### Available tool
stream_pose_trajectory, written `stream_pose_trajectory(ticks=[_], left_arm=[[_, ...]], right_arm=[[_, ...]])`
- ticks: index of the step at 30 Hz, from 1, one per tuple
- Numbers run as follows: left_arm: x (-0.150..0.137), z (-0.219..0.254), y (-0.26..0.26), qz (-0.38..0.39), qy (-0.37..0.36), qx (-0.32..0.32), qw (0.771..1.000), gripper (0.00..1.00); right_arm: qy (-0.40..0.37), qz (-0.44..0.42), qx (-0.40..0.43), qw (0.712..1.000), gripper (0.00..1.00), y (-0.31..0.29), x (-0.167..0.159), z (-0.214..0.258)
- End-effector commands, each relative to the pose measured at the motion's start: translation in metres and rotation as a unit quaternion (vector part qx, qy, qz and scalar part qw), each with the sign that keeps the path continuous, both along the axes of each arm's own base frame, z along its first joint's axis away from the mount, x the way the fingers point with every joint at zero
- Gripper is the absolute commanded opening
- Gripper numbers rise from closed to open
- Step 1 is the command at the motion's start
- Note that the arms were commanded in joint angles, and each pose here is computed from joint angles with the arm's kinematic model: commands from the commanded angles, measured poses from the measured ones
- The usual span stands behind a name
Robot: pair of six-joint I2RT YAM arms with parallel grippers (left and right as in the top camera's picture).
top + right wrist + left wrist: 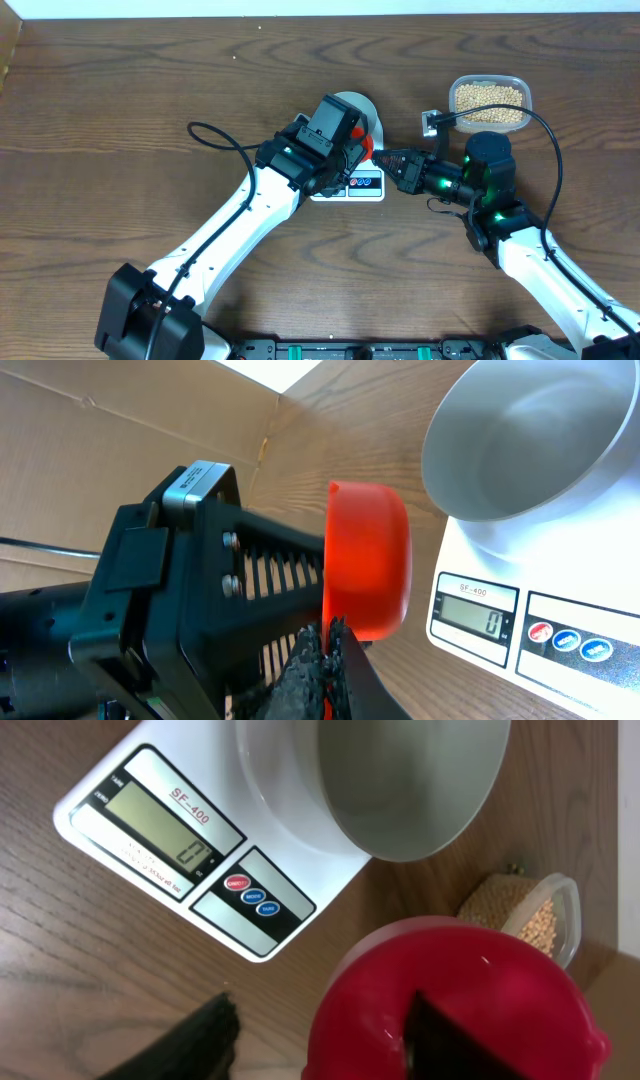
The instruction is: Scoop item into bowl and weigh 50g on scale
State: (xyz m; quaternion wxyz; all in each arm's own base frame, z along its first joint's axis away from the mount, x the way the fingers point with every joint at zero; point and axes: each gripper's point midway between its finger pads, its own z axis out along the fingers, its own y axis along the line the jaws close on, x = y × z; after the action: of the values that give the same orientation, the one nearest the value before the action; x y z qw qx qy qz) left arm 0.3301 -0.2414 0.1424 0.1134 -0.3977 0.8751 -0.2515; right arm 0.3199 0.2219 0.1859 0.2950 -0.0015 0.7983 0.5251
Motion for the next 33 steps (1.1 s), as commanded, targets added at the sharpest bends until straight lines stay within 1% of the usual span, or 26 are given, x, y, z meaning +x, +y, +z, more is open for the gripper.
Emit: stream_pose_trajectory(ticks=[1, 3, 4, 7, 10, 13, 16, 19, 24, 29, 33], left_arm=[[0.0, 0.011, 0.0, -0.004, -0.012, -0.005, 1.0, 0.65], [0.002, 0.011, 0.001, -0.007, -0.015, -0.003, 1.0, 0.72], [0.004, 0.011, 0.004, -0.017, -0.022, 0.004, 1.0, 0.74], [0.01, 0.012, 0.012, -0.034, -0.035, 0.018, 0.999, 0.74], [0.016, 0.016, 0.023, -0.068, -0.057, 0.037, 0.995, 0.74], [0.022, 0.023, 0.033, -0.104, -0.086, 0.06, 0.989, 0.74], [0.024, 0.037, 0.042, -0.149, -0.123, 0.084, 0.978, 0.74], [0.023, 0.054, 0.048, -0.193, -0.166, 0.107, 0.961, 0.74], [0.019, 0.083, 0.051, -0.235, -0.225, 0.13, 0.936, 0.74], [0.014, 0.091, 0.053, -0.248, -0.238, 0.138, 0.929, 0.75], [0.008, 0.084, 0.056, -0.253, -0.219, 0.142, 0.932, 0.75]], right_arm=[[-0.015, 0.003, -0.005, 1.0, 0.01, 0.003, 0.003, 0.005], [-0.025, 0.003, -0.01, 1.0, 0.01, 0.001, 0.004, 0.005], [-0.033, 0.0, -0.015, 0.999, 0.01, -0.004, 0.007, 0.005], [-0.018, -0.02, -0.02, 0.999, 0.01, -0.018, 0.013, -0.001], [0.004, -0.045, -0.028, 0.999, 0.01, -0.036, 0.019, -0.01], [0.004, -0.052, -0.039, 0.998, 0.01, -0.051, 0.022, -0.015], [-0.007, -0.042, -0.038, 0.998, 0.01, -0.058, 0.022, -0.014], [-0.011, -0.038, -0.034, 0.999, 0.01, -0.062, 0.022, -0.011], [-0.025, -0.027, -0.026, 0.999, 0.02, -0.064, 0.024, -0.001], [-0.034, -0.001, -0.03, 0.999, 0.01, -0.061, 0.024, 0.018], [-0.025, 0.015, -0.071, 0.997, 0.01, -0.063, 0.022, 0.027]])
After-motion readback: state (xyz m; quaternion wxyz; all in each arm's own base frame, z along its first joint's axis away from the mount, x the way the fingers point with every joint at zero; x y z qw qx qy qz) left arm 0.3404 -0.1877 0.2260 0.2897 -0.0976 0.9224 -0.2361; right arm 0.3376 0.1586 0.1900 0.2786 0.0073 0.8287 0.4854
